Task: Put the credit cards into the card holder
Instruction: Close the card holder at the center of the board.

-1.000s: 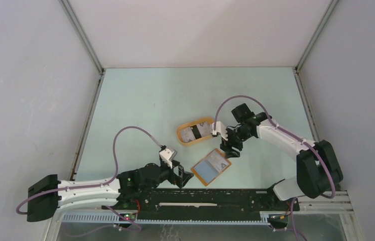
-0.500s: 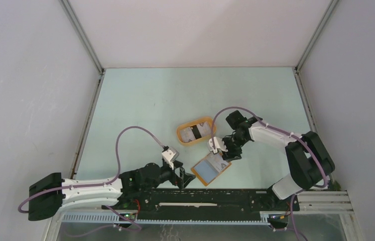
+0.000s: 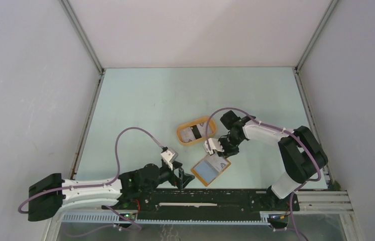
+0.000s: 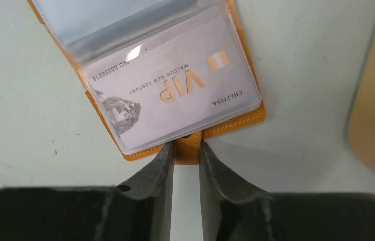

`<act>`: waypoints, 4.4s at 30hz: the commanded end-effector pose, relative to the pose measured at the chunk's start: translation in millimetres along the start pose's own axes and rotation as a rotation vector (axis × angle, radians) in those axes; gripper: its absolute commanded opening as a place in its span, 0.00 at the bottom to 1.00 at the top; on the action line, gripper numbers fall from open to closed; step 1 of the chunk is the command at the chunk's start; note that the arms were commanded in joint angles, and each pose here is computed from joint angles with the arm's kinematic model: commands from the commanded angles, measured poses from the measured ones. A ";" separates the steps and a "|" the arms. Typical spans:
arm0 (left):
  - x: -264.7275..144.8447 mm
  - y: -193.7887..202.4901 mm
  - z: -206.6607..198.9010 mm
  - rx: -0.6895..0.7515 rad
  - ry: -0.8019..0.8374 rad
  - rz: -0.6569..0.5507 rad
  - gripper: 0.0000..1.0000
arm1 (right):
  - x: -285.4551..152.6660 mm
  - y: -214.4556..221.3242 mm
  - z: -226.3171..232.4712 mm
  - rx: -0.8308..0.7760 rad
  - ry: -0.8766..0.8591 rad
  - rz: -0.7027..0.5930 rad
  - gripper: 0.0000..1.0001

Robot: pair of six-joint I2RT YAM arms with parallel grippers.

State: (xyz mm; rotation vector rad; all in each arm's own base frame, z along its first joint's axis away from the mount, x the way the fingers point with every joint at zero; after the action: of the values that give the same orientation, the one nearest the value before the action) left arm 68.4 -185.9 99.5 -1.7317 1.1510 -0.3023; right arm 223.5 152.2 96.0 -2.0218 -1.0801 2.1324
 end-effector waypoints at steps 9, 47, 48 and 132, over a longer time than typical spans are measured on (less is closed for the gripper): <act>4.8 4.5 5.7 -0.010 -0.040 0.001 0.93 | -22.2 0.4 -9.6 0.013 0.116 -0.059 0.00; 9.8 11.7 19.1 -0.427 -0.194 0.034 0.78 | -49.8 -77.1 7.7 -0.077 0.005 -0.488 0.00; 10.8 11.8 19.7 -0.425 -0.199 0.036 0.75 | -48.8 -82.9 6.4 -0.064 -0.015 -0.492 0.00; -7.9 -5.7 28.0 -0.349 -0.118 -0.094 0.74 | 51.3 -98.3 -47.8 0.581 -0.104 -0.044 0.15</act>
State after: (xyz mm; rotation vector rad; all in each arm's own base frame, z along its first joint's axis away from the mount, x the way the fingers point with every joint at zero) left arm 86.9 -170.1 105.4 -2.1294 1.1031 -0.0816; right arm 206.2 264.0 102.2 -1.5392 -0.4623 2.2431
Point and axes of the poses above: each gripper's point midway between its finger pads, its own x axis out along the fingers, its own z axis along the line the jaws close on, y = z × x, the point moved 9 cm from there along -x, back along the fingers, and after that the axes turned 7 degrees about -x, right-handed, at the moved point
